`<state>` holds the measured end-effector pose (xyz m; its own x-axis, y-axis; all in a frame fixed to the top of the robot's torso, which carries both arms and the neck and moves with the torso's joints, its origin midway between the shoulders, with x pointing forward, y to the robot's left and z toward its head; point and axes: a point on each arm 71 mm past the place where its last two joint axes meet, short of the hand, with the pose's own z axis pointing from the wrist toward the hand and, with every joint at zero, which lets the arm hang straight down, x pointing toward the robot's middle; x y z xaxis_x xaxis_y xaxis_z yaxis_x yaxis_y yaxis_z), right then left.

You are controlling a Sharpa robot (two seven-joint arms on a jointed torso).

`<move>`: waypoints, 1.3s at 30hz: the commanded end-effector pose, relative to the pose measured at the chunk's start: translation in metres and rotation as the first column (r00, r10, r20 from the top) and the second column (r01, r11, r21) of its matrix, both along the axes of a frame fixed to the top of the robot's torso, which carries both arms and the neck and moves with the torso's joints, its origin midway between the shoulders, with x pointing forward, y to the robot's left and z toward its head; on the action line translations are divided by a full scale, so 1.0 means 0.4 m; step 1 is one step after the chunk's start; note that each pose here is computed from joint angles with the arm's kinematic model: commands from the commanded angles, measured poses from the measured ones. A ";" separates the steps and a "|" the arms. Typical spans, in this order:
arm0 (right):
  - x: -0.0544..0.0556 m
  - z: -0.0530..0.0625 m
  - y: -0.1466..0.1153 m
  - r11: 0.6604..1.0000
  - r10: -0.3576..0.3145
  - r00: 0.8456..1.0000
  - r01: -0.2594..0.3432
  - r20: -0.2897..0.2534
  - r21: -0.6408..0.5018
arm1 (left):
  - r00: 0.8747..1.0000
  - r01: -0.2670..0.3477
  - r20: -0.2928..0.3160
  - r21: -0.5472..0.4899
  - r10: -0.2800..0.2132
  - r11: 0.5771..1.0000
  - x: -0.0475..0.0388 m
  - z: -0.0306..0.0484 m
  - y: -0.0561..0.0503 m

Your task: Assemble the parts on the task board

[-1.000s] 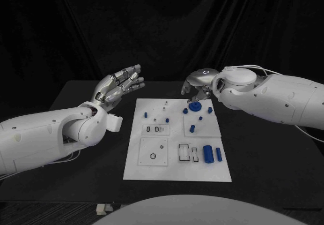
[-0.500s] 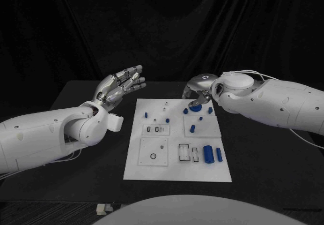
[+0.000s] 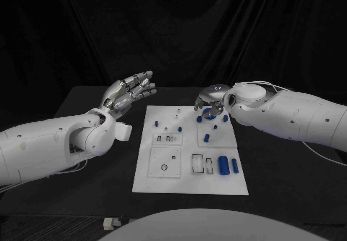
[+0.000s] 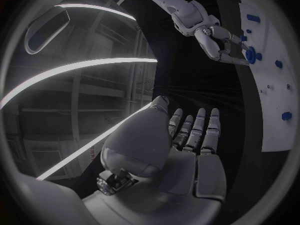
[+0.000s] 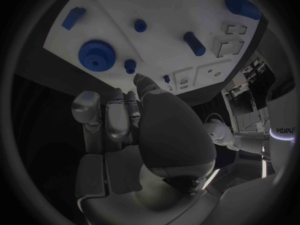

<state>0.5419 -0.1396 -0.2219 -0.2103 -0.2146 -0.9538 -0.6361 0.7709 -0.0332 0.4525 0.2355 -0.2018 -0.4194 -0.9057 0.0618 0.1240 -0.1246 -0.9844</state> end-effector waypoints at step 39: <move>-0.001 -0.082 0.008 0.999 0.039 0.999 -0.039 -0.020 0.014 | 0.998 0.028 0.050 -0.045 -0.025 0.999 -0.006 0.000 -0.001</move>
<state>0.5420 -0.1362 -0.2531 -0.2281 -0.2078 -0.9512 -0.6622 0.7494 -0.0049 0.4515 0.2362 -0.2067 -0.4321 -0.8988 0.0732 0.1103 -0.1332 -0.9849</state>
